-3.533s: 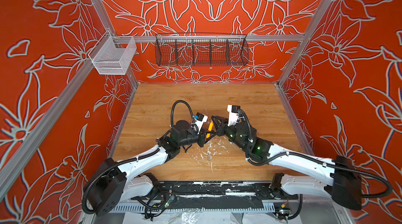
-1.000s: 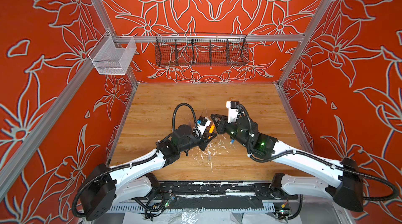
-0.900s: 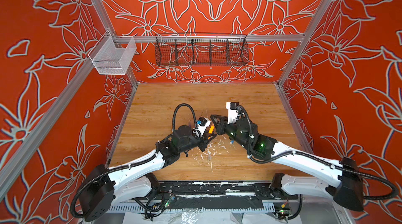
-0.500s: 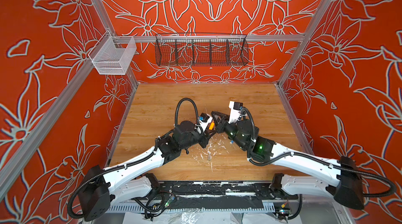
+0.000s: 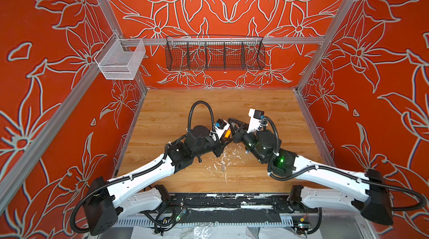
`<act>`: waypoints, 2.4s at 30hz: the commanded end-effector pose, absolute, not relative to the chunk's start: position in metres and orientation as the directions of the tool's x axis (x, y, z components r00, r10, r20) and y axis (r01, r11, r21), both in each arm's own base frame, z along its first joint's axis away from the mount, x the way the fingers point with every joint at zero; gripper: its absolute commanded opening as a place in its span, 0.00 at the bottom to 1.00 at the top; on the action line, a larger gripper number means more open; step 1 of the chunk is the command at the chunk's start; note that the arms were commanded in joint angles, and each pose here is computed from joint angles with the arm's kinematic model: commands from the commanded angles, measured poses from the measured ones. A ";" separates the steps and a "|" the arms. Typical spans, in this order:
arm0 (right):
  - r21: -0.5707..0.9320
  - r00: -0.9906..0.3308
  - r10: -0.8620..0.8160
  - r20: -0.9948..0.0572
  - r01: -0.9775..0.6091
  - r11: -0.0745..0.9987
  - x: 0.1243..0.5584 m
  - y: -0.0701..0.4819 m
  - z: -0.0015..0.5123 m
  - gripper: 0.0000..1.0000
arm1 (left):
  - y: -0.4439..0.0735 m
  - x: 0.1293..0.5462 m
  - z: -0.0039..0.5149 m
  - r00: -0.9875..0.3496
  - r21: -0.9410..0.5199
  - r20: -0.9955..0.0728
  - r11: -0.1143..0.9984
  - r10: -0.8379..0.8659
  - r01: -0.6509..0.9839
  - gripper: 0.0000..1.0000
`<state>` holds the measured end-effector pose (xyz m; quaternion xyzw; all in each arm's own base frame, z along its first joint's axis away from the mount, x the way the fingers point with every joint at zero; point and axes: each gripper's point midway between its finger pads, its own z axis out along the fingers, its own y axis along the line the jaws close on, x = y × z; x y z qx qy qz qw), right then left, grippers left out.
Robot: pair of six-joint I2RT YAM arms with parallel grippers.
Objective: Insert the pens into the pen caps
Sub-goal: 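Press the cap down on the orange highlighter, then open the right gripper, then lay the capped orange highlighter down with the left gripper while the right arm retracts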
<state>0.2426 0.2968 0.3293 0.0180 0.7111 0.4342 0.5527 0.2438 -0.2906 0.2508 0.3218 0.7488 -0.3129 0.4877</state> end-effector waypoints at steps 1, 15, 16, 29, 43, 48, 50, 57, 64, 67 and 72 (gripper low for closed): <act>0.535 -0.609 0.140 -0.781 -0.534 0.655 0.181 0.321 0.242 0.07 | -0.257 0.289 0.360 -0.075 -0.194 -0.978 0.733 -0.192 0.652 0.00; 0.461 -0.399 0.297 -0.867 -0.421 0.781 0.219 0.218 0.318 0.65 | -0.221 0.262 0.216 -0.520 -0.442 -0.833 0.794 -0.191 0.417 0.00; 0.452 -0.382 0.302 -0.874 -0.406 0.795 0.220 0.208 0.317 0.67 | -0.216 0.260 0.203 -0.560 -0.457 -0.804 0.810 -0.199 0.368 0.00; 0.193 -0.317 0.216 -0.923 0.104 0.976 0.271 0.079 0.245 0.75 | -0.223 0.256 0.116 -0.829 -0.425 -0.542 0.896 -0.140 0.127 0.00; 0.030 -0.347 0.227 -0.910 0.491 0.870 0.286 -0.009 0.157 0.70 | -0.238 0.294 0.081 -0.877 -0.236 -0.476 0.970 -0.060 0.062 0.00; 0.028 -0.360 0.227 -0.905 0.482 0.876 0.291 -0.005 0.153 0.70 | -0.253 0.315 0.066 -0.890 -0.171 -0.455 0.983 -0.020 0.065 0.00; 0.029 -0.361 0.228 -0.904 0.481 0.876 0.291 -0.005 0.152 0.70 | -0.254 0.323 0.056 -0.898 -0.125 -0.441 0.991 -0.011 0.049 0.00; 0.050 -0.344 0.240 -0.908 0.479 0.876 0.288 -0.007 0.152 0.71 | -0.244 0.335 0.031 -0.909 0.012 -0.417 1.000 0.004 -0.001 0.00; 0.051 -0.351 0.242 -0.905 0.475 0.878 0.289 -0.006 0.151 0.71 | -0.238 0.334 0.024 -0.916 0.052 -0.401 0.999 0.008 -0.014 0.14; 0.053 -0.351 0.243 -0.904 0.474 0.879 0.290 -0.006 0.152 0.71 | -0.240 0.335 0.028 -0.914 0.040 -0.405 0.999 0.005 -0.012 0.22; 0.054 -0.356 0.245 -0.902 0.470 0.881 0.290 -0.006 0.150 0.71 | -0.250 0.337 0.042 -0.904 0.009 -0.427 1.000 0.012 0.009 0.27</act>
